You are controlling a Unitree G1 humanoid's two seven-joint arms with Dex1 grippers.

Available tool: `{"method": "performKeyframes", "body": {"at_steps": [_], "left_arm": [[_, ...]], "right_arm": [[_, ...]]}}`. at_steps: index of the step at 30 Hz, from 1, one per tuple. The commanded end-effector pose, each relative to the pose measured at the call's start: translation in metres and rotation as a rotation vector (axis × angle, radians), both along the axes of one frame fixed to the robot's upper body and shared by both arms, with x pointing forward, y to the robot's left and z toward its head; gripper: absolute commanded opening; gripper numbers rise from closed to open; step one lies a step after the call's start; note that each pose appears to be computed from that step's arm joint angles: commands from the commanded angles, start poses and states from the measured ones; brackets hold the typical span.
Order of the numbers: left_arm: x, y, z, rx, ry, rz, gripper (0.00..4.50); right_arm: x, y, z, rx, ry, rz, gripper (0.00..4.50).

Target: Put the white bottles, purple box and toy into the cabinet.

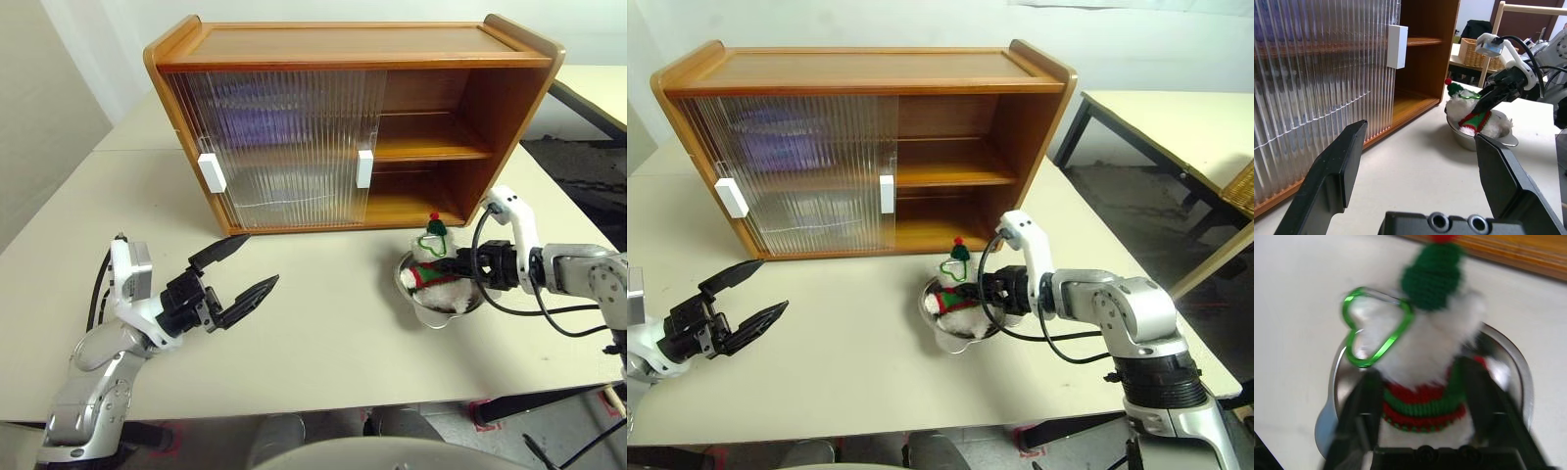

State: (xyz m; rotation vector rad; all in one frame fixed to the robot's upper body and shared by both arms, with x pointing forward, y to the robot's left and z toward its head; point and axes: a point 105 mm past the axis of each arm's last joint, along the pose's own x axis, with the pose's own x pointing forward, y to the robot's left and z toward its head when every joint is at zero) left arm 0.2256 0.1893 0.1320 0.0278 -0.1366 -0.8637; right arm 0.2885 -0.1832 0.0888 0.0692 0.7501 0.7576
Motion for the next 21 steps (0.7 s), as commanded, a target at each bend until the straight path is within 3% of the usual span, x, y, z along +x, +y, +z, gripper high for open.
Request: {"method": "performKeyframes", "body": {"at_steps": [1,5,7,21], "left_arm": [[0.002,0.0,0.0,0.023,0.0,0.005,4.5],[0.002,0.0,0.001,0.023,-0.002,0.009,4.5],[0.002,0.001,0.001,0.025,-0.002,0.009,4.5],[0.008,-0.007,0.007,-0.029,-0.009,0.004,4.5]], "right_arm": [[0.0,0.002,-0.002,-0.004,0.007,0.01,1.66],[-0.002,0.003,0.0,0.006,0.012,0.02,0.44],[-0.002,0.002,0.002,0.016,0.015,0.022,0.15],[0.015,-0.009,0.086,0.277,-0.086,0.028,0.13]]}}
